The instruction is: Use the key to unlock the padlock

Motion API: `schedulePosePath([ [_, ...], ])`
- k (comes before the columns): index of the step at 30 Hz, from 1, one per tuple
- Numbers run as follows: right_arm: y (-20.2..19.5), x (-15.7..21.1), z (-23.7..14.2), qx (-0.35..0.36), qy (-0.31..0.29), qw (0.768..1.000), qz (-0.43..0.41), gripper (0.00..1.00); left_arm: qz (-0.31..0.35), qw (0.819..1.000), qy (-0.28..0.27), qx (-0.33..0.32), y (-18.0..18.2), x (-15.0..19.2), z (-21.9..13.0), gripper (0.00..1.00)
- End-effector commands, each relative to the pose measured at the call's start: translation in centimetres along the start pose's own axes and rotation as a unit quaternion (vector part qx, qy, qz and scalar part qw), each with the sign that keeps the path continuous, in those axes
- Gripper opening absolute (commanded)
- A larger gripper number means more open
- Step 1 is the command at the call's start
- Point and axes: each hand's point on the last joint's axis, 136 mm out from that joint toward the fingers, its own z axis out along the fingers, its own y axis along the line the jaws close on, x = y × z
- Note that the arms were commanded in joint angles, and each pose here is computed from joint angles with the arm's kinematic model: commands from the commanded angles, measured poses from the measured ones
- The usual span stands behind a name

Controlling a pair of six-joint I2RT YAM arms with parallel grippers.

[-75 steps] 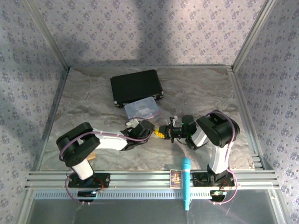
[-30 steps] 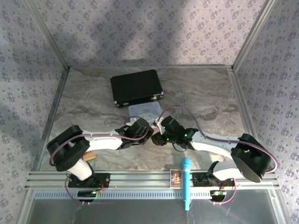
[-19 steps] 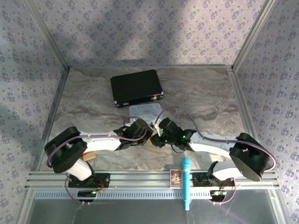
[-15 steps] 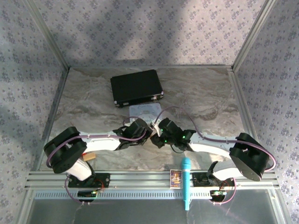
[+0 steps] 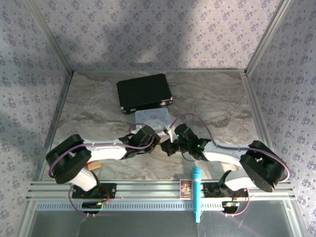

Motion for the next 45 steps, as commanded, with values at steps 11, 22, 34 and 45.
schedulePosePath([
  [11, -5.4, 1.0, -1.1, 0.036, -0.001, 0.991, 0.128, 0.13, 0.002, 0.998, 0.051, 0.034, -1.4, 2.5, -1.9, 0.0],
  [22, -3.1, -0.6, -2.9, 0.007, -0.038, 0.989, 0.145, 0.56, 0.024, 0.999, 0.03, -0.03, 2.2, 1.8, -0.6, 0.0],
  [34, -6.2, -4.5, -7.6, 0.167, -0.034, 0.968, 0.186, 0.99, 0.155, 0.979, 0.008, -0.128, 5.9, 0.2, -1.1, 0.0],
  [45, -8.8, -4.5, -1.0, 0.208, 0.029, 0.954, 0.212, 0.84, 0.302, 0.921, -0.009, -0.245, 7.6, -2.1, -2.5, 0.09],
])
